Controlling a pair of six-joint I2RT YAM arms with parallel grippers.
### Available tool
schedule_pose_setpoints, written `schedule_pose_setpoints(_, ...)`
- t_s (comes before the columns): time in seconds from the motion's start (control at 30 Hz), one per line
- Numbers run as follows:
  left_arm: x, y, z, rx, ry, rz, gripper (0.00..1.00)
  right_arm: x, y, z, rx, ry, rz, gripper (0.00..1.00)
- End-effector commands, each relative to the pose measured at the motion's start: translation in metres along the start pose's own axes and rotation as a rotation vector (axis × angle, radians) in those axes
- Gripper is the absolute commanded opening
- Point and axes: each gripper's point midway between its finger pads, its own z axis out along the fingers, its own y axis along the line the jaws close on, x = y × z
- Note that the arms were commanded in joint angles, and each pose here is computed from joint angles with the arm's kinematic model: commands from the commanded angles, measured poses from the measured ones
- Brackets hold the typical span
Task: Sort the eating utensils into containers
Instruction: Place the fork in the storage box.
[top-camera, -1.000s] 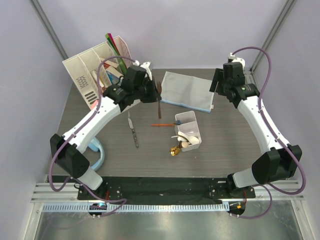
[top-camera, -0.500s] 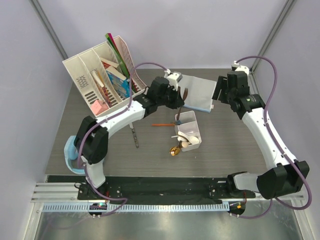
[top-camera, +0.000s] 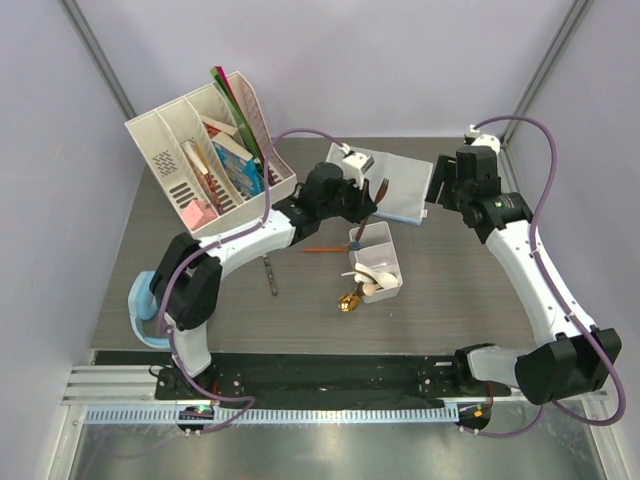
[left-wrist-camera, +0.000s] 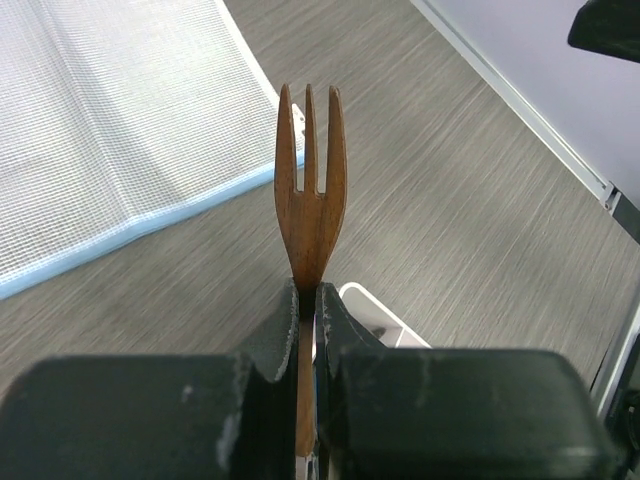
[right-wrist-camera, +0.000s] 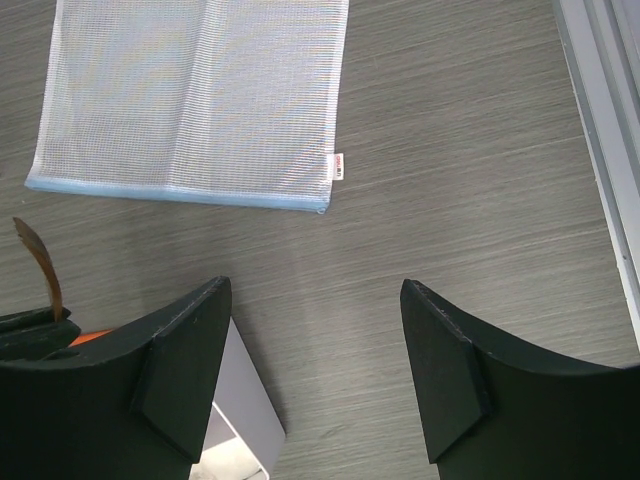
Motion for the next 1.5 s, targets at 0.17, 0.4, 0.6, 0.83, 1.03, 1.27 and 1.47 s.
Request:
schedule_pose_setpoints(0.17,-0.028,-0.015,-0.006,0.06,-0.155,0.048,0.0,-0.01,0.003,-0.005,-0.024,-0.05,0.021,0.73)
schedule_pose_setpoints(0.4,-0.03,-0.031,-0.007,0.121,-0.213,0.058,0.0,-0.002,0.001,-0.002,-0.02,-0.046,0.021,0.73)
schedule_pose_setpoints(0.6,-0.021,-0.045,-0.003,0.127,-0.224,0.11,0.0,0.0,-0.005,-0.005,-0.002,-0.058,0.004,0.73)
schedule_pose_setpoints(0.83,-0.004,-0.038,-0.018,0.086,-0.185,0.082,0.01,-0.004,-0.007,-0.013,-0.007,-0.08,0.021,0.73)
schedule_pose_setpoints(1.03,0.015,-0.028,-0.025,0.038,-0.142,0.07,0.15,-0.001,-0.005,-0.014,-0.02,-0.074,0.03,0.73)
schedule_pose_setpoints(1.27,0.027,-0.021,-0.033,0.001,-0.103,0.062,0.25,0.002,-0.007,-0.015,-0.017,-0.069,0.039,0.73)
schedule_pose_setpoints(1.47,0.033,-0.011,-0.041,-0.052,-0.094,0.058,0.29,0.004,-0.007,-0.016,-0.013,-0.067,0.049,0.73)
